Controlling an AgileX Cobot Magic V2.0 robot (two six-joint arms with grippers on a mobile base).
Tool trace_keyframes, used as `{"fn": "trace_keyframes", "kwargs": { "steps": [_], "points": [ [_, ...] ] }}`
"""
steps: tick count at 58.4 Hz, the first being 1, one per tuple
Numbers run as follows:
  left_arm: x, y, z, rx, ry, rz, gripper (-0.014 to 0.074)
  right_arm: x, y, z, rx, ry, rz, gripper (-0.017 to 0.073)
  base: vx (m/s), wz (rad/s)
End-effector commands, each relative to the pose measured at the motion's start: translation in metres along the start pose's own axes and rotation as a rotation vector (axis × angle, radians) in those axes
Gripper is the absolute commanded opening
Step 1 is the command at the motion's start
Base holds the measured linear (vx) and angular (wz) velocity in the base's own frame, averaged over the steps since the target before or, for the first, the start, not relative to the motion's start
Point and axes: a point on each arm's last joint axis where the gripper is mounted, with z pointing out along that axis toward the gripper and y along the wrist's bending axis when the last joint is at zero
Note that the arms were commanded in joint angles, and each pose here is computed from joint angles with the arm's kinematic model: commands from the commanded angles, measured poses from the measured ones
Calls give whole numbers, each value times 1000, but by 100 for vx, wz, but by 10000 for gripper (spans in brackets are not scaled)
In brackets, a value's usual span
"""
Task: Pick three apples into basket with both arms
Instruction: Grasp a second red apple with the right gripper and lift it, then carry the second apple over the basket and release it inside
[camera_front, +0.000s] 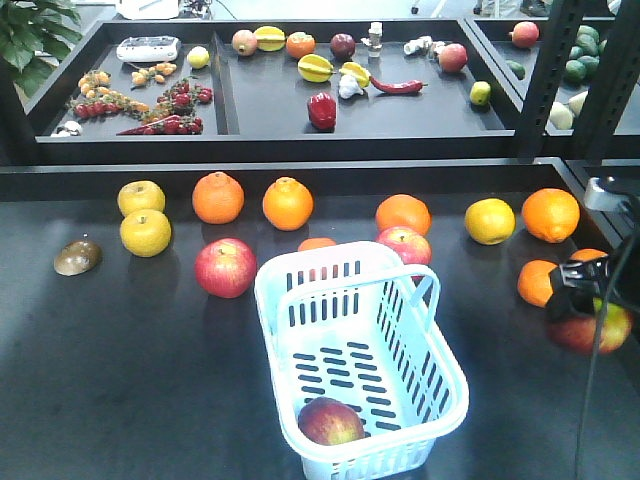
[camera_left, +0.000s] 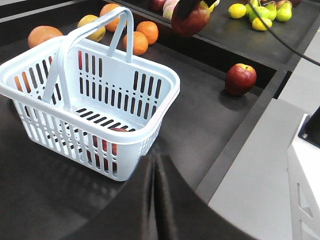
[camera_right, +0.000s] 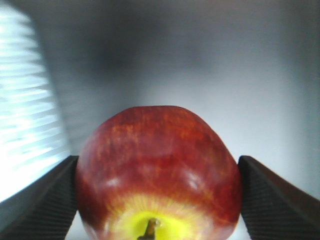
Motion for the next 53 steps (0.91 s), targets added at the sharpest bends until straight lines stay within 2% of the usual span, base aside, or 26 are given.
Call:
{"fn": "trace_keyframes", "kwargs": {
  "steps": [1,8,13,18,24,33,39,48,53],
  "points": [
    [-13,1,-2,-23,-75,-27,-6,16,23,-29,-121,-155,-51,-6,0,0],
    [-13,2,-2,-24,-78,-27,-6,37,57,-44,-262,-275,-161,-5,0,0],
    [-13,2,-2,-28,-82,-27,-6,47,82,-47,-375,-330,-209,-5,0,0],
    [-14,2,-2,-31,-87,-26,-6,52,102,-38,-445,-340,-248,-2,0,0],
    [-14,2,-1,-31,-85,-27,-6,51,118,-23,-424,-372,-304,4,0,0],
    [-14,2,-1,-31,-85,-26,-6,43,139,1,-406,-388,-318,73,0,0],
    [-14,2,-1,-31,-85,-26,-6,40,148,19,-391,-370,-346,189,0,0],
    [-14,2,-1,-31,-85,-26,-6,33,157,34,-419,-308,-346,475,0,0],
    [-14,2,-1,-30,-84,-26,-6,29,159,34,-423,-307,-356,602,0,0]
  ]
}}
